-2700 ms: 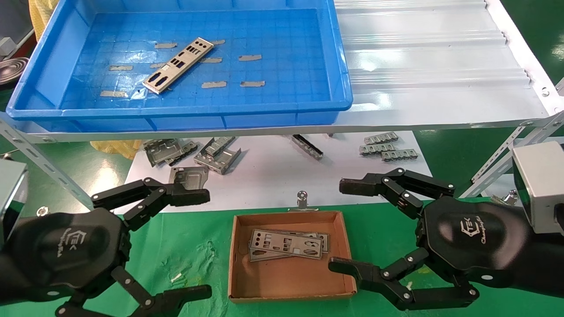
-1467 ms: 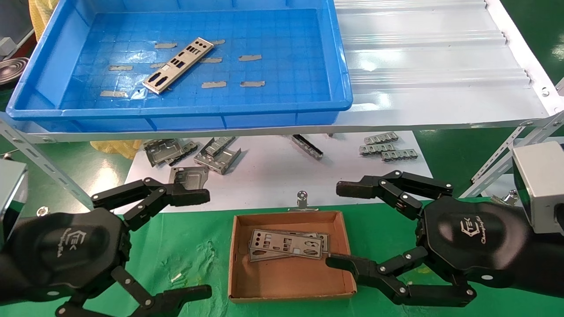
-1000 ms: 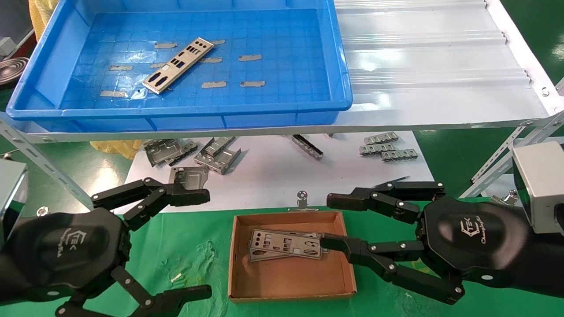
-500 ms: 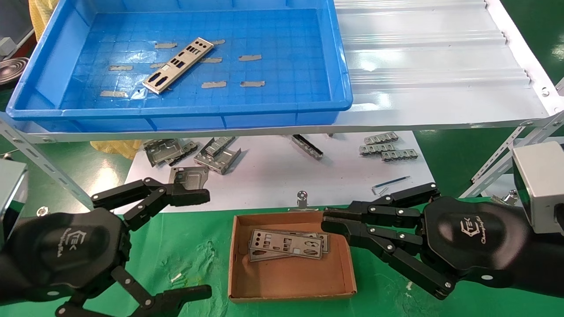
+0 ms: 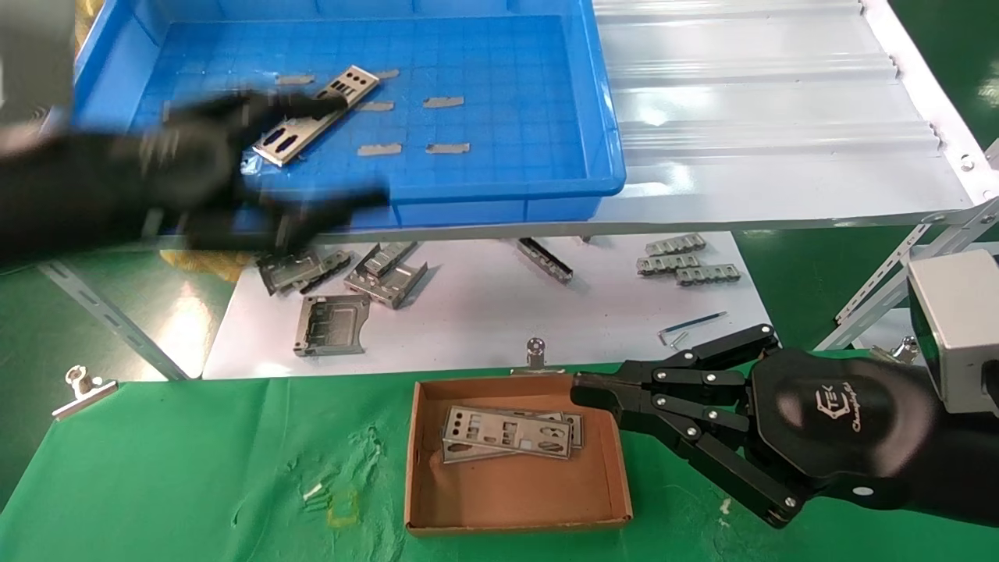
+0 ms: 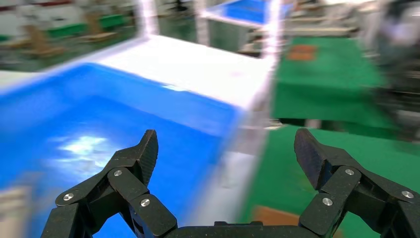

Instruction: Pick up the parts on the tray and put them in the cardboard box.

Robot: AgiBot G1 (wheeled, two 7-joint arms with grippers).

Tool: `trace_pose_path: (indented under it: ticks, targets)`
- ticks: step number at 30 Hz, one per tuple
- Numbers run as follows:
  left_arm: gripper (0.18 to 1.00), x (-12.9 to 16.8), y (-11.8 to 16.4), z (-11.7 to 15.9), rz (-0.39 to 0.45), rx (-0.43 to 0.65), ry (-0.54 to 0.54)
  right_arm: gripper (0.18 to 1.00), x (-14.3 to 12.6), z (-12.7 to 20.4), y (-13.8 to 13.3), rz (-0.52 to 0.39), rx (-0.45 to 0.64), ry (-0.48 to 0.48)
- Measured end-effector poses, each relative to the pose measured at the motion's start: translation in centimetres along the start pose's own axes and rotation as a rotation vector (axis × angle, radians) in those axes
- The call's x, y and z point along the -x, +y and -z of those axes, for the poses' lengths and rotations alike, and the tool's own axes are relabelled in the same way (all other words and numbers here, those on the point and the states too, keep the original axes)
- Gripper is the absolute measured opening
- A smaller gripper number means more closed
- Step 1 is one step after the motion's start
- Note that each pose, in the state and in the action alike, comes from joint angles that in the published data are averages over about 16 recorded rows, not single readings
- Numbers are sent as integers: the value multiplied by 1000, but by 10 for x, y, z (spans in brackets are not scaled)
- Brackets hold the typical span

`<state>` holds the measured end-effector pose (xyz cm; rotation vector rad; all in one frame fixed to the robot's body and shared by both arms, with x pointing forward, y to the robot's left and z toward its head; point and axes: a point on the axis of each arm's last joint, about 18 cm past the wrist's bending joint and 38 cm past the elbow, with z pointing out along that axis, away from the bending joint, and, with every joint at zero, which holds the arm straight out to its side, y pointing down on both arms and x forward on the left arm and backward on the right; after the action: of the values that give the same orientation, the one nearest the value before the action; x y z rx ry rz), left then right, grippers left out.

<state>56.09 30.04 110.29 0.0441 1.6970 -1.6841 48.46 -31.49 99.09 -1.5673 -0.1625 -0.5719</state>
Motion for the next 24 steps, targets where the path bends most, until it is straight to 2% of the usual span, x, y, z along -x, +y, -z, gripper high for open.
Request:
trace_pose_path:
  ticks: [6, 11, 16, 24]
  targets:
    - [1001, 64, -22, -36, 15, 61, -161, 191, 0, 0, 0, 0, 0, 0]
    - [1001, 99, -26, -60, 33, 160, -258, 191, 0, 0, 0, 0, 0, 0]
    - [1001, 117, -23, -73, 35, 259, -316, 191, 0, 0, 0, 0, 0, 0]
    - [1001, 126, -16, -79, 13, 367, -349, 191, 0, 0, 0, 0, 0, 0]
